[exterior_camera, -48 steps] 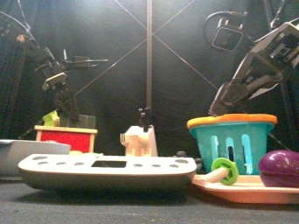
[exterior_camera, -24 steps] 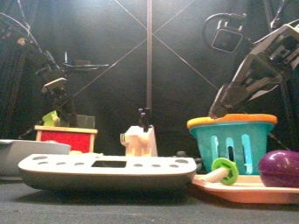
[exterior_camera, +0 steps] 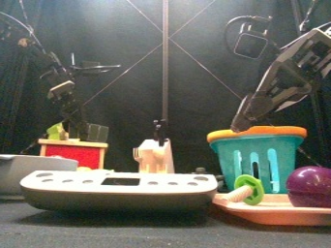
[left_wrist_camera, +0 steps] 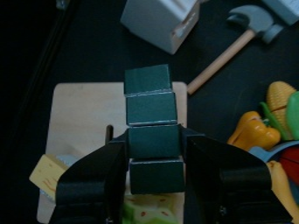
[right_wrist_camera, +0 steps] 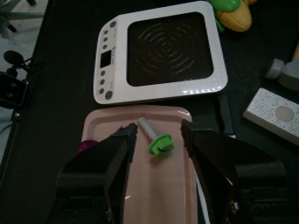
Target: Grab green sushi roll
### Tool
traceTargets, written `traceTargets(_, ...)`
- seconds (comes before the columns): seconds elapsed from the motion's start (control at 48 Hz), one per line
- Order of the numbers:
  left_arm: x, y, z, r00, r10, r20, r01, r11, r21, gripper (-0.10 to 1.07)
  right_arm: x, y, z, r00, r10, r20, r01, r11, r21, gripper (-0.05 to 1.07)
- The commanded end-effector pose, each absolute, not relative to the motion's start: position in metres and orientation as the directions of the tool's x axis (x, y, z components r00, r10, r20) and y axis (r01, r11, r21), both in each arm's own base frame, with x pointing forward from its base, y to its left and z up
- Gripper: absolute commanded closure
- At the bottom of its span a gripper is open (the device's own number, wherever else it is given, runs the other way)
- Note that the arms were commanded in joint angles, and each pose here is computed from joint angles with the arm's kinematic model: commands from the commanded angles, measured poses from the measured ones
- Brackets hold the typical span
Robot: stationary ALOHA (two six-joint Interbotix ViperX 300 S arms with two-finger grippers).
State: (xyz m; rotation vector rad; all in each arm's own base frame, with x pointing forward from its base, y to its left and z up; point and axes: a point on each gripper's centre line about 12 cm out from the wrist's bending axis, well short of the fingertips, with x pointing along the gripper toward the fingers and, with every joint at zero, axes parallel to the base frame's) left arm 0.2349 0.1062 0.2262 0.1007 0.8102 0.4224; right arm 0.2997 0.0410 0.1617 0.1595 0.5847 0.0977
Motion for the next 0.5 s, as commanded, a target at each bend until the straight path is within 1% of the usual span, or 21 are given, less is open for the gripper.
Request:
traceTargets(0.0, 0.2408, 0.1021, 0.2434, 0.656, 0.398, -0.641, -0.325, 0.916, 0.236, 0.34, 0.3032, 0.0406, 0.1703, 0.846, 0.137, -0.515, -0.048, 0.982, 0.182, 0.20)
traceTargets(0.479, 0.2421, 0.0944, 0.2437, 0.672, 0.356, -0.650, -0.343, 0.927, 0.153, 0.34, 0.3041, 0.0406, 0.1712, 0.846, 0.136, -0.516, -0.047, 0.982, 0.182, 0.20)
